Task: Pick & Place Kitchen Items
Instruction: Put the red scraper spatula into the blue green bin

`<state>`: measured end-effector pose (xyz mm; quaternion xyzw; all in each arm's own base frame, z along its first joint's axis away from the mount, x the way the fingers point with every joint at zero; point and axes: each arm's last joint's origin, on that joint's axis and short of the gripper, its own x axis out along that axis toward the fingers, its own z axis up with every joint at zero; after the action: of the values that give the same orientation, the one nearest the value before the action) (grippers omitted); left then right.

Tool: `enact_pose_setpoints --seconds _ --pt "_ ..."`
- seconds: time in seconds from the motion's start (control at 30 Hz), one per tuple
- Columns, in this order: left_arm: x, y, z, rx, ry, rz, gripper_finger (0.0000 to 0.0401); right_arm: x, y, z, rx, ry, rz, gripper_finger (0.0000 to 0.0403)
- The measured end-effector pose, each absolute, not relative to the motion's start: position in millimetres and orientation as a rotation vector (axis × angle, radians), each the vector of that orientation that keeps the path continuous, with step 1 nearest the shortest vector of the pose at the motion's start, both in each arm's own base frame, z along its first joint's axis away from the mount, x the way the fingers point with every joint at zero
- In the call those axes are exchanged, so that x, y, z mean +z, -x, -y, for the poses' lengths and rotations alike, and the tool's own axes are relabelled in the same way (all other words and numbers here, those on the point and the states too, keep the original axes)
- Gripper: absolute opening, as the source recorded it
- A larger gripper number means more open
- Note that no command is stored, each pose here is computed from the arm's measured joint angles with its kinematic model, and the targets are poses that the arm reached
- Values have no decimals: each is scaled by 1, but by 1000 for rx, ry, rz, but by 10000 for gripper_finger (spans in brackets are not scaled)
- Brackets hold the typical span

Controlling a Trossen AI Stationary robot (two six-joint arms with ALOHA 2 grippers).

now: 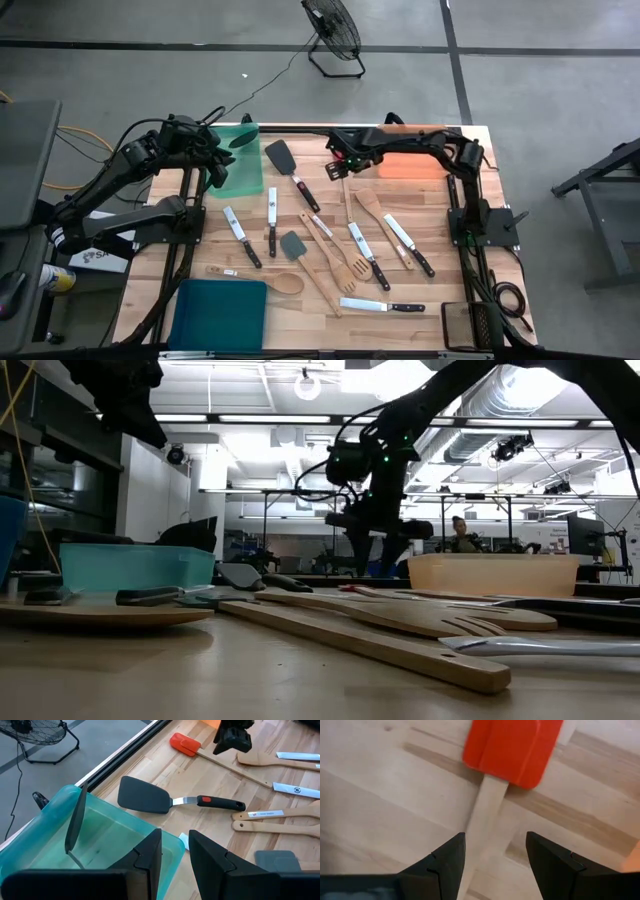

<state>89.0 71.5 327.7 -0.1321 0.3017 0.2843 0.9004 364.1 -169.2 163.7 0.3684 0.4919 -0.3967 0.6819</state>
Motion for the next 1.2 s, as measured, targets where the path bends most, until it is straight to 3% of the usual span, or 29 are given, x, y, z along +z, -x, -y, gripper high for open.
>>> enact_pose_setpoints --seconds 0.63,1.2 --pt "328 -89 -72 591 265 -628 94 126 -376 171 -917 -826 -1127 199" --pt "327 -89 -71 594 266 -633 94 110 -383 150 -984 -775 -1170 102"
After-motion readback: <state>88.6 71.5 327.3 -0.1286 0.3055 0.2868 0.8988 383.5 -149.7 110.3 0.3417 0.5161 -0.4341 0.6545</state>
